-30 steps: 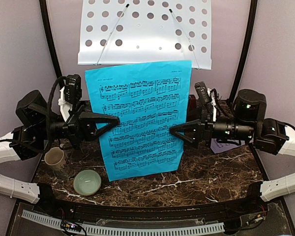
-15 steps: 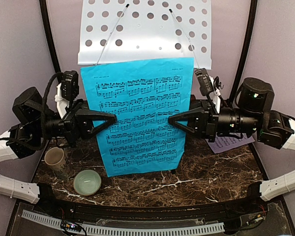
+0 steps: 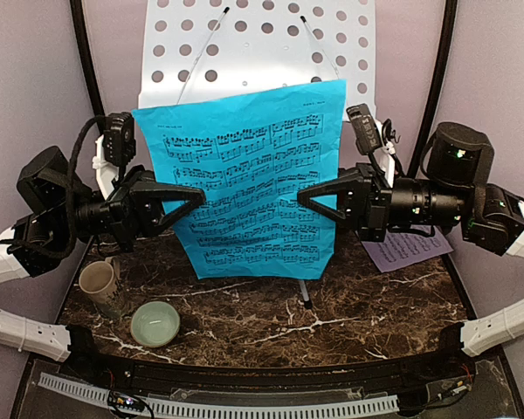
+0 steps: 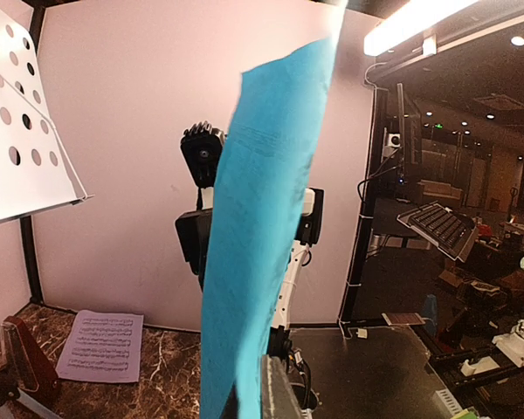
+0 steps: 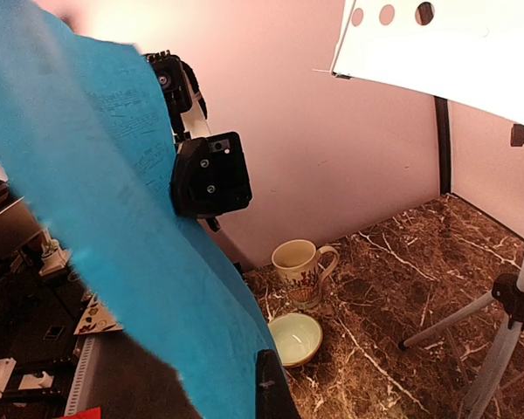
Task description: Set up the instrument practice props
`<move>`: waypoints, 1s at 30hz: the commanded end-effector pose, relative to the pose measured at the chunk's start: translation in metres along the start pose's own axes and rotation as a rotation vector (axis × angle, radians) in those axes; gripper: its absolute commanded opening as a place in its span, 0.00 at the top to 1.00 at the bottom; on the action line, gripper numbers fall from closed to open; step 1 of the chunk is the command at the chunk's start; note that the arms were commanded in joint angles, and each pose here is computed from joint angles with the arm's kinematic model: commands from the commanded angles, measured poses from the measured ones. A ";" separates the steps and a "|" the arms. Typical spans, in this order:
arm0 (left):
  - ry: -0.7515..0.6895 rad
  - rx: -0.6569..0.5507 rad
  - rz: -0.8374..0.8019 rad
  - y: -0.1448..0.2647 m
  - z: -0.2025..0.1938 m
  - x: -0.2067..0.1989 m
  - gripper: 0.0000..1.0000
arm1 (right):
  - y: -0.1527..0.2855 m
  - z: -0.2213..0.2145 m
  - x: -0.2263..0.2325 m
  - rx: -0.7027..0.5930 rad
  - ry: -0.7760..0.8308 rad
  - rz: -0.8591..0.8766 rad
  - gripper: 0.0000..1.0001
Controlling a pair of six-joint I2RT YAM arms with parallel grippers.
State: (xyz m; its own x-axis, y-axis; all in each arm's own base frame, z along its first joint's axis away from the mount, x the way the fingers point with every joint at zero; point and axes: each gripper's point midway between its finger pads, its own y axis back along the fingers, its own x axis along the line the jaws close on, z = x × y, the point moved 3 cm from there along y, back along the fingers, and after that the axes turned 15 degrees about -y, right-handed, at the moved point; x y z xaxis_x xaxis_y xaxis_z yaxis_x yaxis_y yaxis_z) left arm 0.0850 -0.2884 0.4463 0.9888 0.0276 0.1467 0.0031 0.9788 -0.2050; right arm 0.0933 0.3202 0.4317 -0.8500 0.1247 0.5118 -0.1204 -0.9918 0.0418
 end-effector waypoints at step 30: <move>-0.286 0.093 0.595 0.071 0.077 0.057 0.60 | 0.027 0.136 0.031 -0.309 0.055 -0.093 1.00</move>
State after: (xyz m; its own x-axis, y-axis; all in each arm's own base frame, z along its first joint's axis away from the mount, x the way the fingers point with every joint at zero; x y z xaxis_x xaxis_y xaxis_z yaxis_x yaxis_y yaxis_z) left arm 0.1150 -0.2310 0.4947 0.8606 0.4424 0.2522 -0.3892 0.8908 -0.2343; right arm 0.1122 0.3032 0.5332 -0.8675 0.1808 0.4634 -0.2510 -0.9634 -0.0941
